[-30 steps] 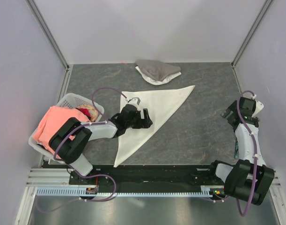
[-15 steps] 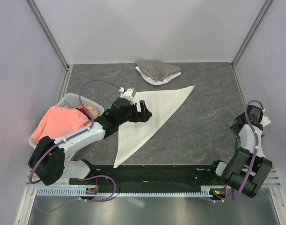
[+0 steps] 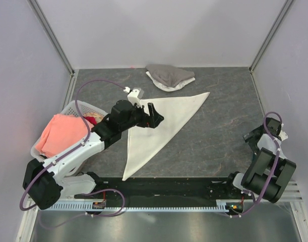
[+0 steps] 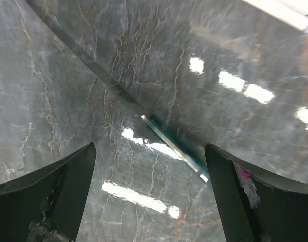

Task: Fold the napkin, place the utensils inside, and roll it up
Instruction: Grab a utensil with the right arm, then place the utensil onto the napkin

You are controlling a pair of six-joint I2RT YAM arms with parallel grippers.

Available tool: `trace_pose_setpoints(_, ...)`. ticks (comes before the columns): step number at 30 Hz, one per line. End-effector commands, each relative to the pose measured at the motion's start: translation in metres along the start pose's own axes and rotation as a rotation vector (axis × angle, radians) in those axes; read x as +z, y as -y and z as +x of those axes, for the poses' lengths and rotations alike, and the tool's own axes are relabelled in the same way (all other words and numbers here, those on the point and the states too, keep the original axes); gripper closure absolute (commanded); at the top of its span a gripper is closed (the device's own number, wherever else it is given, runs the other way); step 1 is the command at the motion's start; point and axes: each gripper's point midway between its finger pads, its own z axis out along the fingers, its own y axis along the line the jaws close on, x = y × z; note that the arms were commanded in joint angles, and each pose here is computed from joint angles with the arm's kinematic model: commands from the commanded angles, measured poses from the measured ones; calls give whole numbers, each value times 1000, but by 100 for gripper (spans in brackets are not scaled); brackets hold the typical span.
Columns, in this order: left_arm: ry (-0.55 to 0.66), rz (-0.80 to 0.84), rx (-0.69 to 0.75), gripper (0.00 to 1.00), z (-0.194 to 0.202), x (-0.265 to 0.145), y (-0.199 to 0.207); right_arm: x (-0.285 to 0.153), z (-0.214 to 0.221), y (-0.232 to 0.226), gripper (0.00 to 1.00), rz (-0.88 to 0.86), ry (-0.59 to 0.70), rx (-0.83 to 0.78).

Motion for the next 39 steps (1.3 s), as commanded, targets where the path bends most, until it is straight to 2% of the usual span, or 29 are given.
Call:
trace_pose_setpoints(1,48,92,56,1,-29,-21,28,15,23,-11,2,-65,-81,25)
trace_pose_setpoints(9,-38,213,26,0,-33,-61,50,13,41,-23,2,-166,-118,23)
trace_pose_setpoints(15,-48,173,126,0,-50,-80,39,8,57,-40,6,-228,-128,-23)
trace_pose_setpoints(19,-40,140,160,0,-59,-75,29,4,69,-53,11,-255,-146,-56)
trace_pose_setpoints(22,-40,112,184,0,-62,-70,22,-4,79,-69,25,-287,-141,-104)
trace_pose_setpoints(28,-40,61,198,0,-59,-65,7,-23,96,-101,44,-338,-100,-214)
trace_pose_setpoints(31,-50,46,193,0,-54,-61,0,-27,109,-115,51,-342,-88,-288)
trace_pose_setpoints(35,-71,28,185,0,-45,-57,-11,-40,125,-136,56,-363,-53,-408)
trace_pose_setpoints(39,-68,0,185,0,-45,-58,-19,-52,122,-148,54,-366,-6,-443)
